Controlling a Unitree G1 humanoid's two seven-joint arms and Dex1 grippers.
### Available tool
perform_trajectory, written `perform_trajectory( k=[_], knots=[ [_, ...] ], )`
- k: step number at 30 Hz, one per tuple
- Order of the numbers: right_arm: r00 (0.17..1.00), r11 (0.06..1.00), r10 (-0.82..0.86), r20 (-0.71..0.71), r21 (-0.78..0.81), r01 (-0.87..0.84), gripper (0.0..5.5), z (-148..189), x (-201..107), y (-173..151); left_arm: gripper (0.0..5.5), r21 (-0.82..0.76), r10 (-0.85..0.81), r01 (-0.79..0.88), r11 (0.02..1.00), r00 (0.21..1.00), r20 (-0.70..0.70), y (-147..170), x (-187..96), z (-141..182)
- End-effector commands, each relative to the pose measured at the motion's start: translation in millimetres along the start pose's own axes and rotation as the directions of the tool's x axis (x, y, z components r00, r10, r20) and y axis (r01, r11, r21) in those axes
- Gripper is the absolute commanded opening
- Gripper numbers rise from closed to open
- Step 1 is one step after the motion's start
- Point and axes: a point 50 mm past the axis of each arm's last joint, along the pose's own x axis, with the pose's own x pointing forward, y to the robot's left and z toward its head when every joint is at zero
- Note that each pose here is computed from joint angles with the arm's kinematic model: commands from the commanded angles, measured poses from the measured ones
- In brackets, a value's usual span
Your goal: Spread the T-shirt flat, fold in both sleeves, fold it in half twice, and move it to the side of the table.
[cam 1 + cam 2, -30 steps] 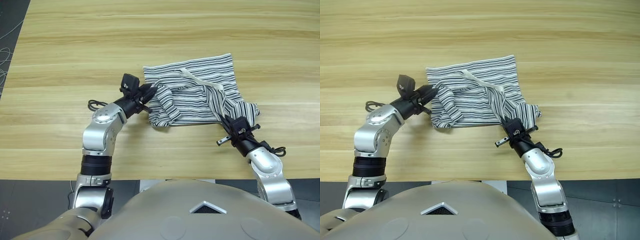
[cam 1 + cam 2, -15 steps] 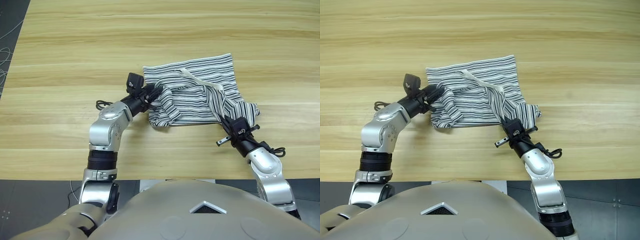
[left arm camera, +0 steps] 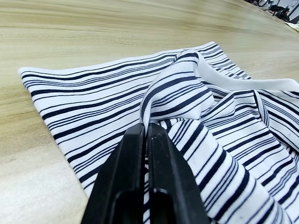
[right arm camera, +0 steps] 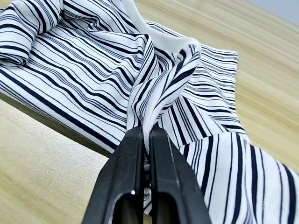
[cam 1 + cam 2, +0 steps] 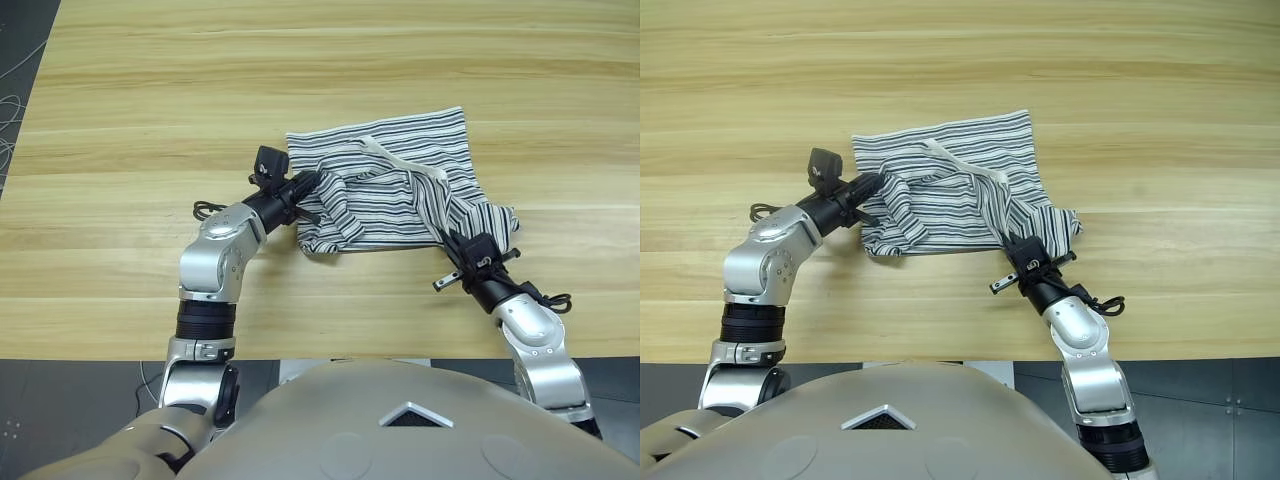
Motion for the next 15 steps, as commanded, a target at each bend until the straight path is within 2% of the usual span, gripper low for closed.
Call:
perform_trajectory(
  k=[1,3,5,9,12,15],
  knots=[
    [1.0,1.0,-0.002,0.025,-0.006,0.002,0.1,4,2,-9,0.14,0.076,0.025,-0.024,0.997,1.0,-0.004,6,0,5],
    [0.999,0.999,-0.011,0.043,-0.033,0.013,0.1,8,4,-24,0.14,0.158,0.042,-0.044,0.986,0.999,0.015,11,1,13],
    [0.997,0.993,-0.047,0.055,-0.109,0.053,0.1,16,10,-54,0.14,0.25,0.077,-0.085,0.964,0.996,0.042,21,4,27],
    [0.994,0.967,-0.08,0.079,-0.235,0.096,0.1,35,23,-102,0.14,0.335,0.148,-0.18,0.925,0.982,0.118,45,8,59],
    [0.997,0.969,-0.012,0.076,-0.243,0.03,0.1,43,27,-113,0.14,0.355,0.083,-0.138,0.925,0.983,0.166,41,7,81],
    [0.989,0.963,0.145,-0.021,-0.226,-0.146,0.1,27,23,-107,0.14,0.324,-0.055,0.012,0.946,0.991,0.123,26,7,72]
  ],
)
